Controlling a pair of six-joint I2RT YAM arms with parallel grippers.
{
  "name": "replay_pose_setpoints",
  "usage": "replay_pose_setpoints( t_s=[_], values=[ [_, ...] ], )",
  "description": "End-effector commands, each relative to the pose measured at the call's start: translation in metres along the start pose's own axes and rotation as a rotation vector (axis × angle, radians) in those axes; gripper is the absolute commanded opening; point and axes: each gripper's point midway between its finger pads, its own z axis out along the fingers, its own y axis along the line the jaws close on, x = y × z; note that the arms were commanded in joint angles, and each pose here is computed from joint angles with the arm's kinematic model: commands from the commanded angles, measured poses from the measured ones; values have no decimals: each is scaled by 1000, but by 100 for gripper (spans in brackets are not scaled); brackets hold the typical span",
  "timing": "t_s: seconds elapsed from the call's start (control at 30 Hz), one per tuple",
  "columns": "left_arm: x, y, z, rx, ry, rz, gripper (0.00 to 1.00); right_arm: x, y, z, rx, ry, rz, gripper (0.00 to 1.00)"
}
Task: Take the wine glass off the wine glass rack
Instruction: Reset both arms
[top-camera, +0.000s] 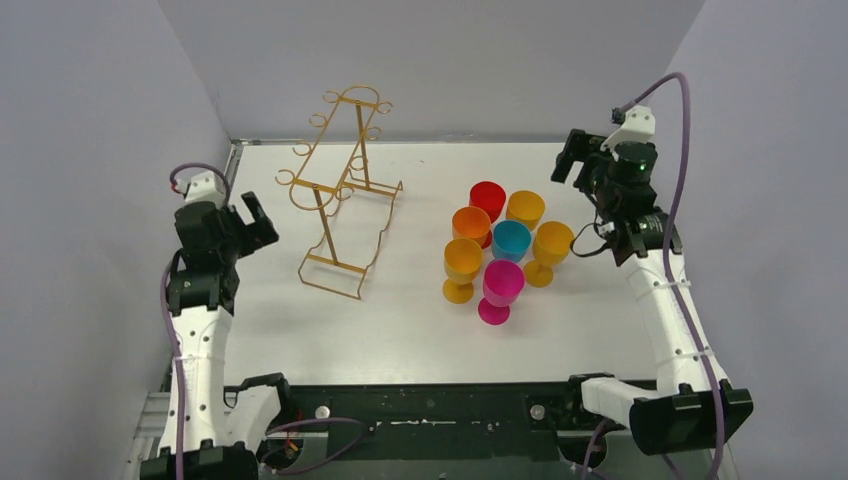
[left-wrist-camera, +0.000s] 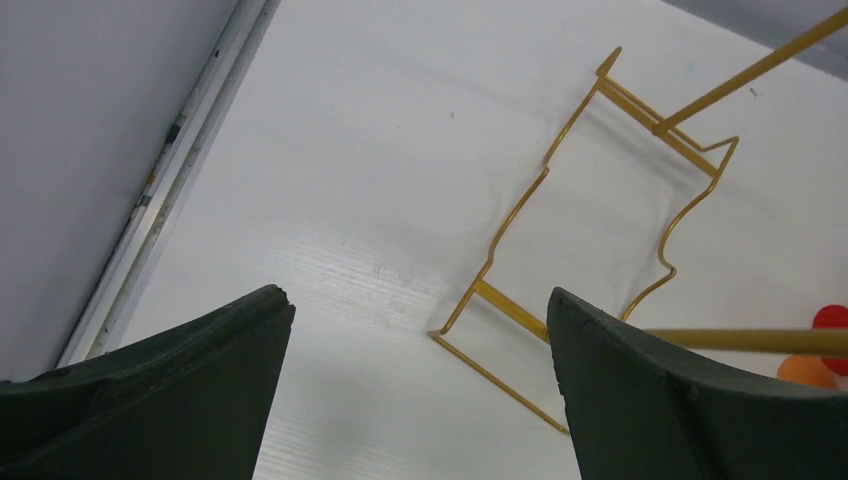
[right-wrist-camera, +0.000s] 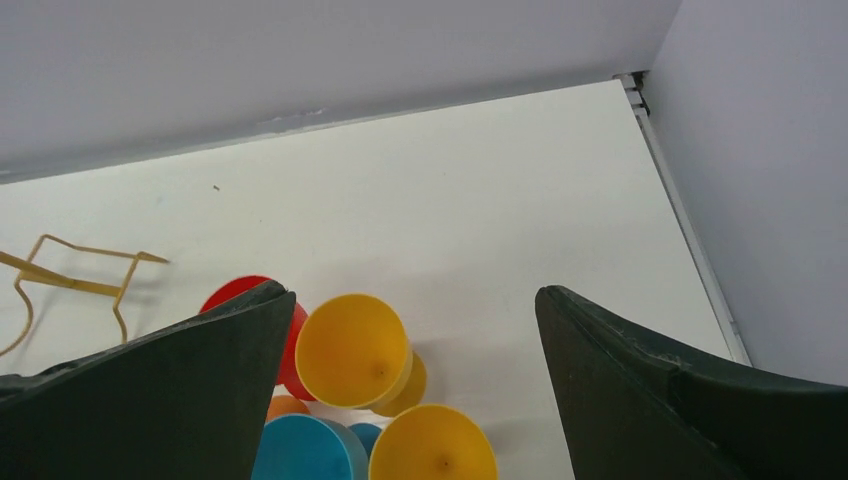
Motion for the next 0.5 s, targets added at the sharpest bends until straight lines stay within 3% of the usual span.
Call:
replay_pose_setpoints(
  t_s=[0.0,0.23,0.47],
  values=[
    [-60,-10,13,105,-51,-112,97,-38,9,7,-83,2,64,99],
    [-137,9,3,-29,-196,-133,97,-73,5,14,-67,21,-18,100],
    [-121,15,-1,-57,-154,-108,97,-68,6,6,-57,3,70,100]
  ],
)
